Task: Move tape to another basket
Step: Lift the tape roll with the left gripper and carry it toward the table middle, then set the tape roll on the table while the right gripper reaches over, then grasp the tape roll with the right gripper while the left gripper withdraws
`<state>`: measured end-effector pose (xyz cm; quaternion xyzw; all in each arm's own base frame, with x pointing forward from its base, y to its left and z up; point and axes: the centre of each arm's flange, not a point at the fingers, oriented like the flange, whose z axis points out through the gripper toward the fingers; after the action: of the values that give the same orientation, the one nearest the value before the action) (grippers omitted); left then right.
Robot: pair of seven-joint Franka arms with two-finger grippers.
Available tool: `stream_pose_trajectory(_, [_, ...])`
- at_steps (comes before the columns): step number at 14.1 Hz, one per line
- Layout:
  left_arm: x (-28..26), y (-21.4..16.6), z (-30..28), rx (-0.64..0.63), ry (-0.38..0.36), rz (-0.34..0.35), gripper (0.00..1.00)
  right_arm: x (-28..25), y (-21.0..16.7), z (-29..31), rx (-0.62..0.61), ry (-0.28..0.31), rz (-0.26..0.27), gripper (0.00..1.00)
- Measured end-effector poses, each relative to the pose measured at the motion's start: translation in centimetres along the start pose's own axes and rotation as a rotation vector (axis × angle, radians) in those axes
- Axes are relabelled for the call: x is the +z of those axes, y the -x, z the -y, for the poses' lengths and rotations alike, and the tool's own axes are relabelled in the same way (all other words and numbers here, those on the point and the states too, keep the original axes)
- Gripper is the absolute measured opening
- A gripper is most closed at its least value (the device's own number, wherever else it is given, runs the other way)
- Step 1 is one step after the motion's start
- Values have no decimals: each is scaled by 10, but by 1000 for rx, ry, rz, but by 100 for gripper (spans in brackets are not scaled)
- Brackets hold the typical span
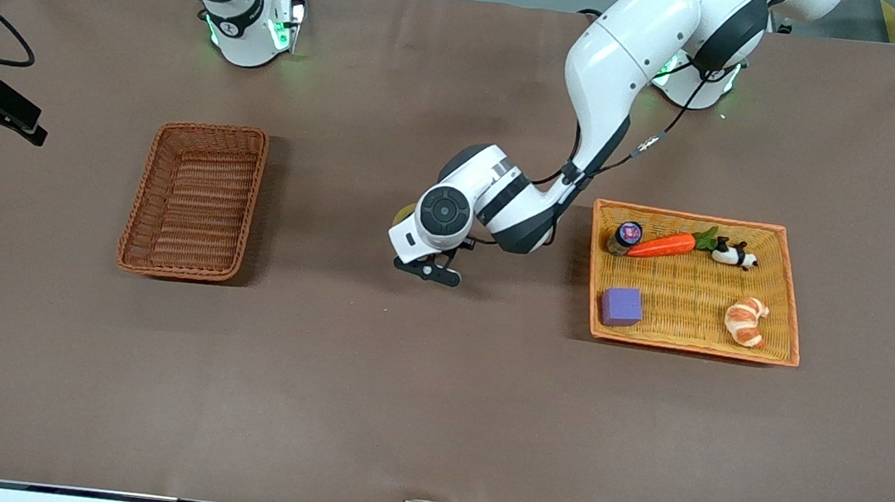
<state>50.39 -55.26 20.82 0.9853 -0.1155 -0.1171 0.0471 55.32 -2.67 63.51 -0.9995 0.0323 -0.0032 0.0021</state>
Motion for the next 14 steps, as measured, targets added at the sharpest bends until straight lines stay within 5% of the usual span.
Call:
stream_pose_trajectory(5, [-116,11,41,-30,-59,37,99,4,1,40,-71,-10,6,100])
stream_pose_trajectory(9, [-214,22,125,-136,-44,-7,100,43,3,132,-107,-15,-1,100])
stream_pose_trajectory(14, [-294,59,222,-250,-83,-102,100,161,20,251,-70,-46,-8,100])
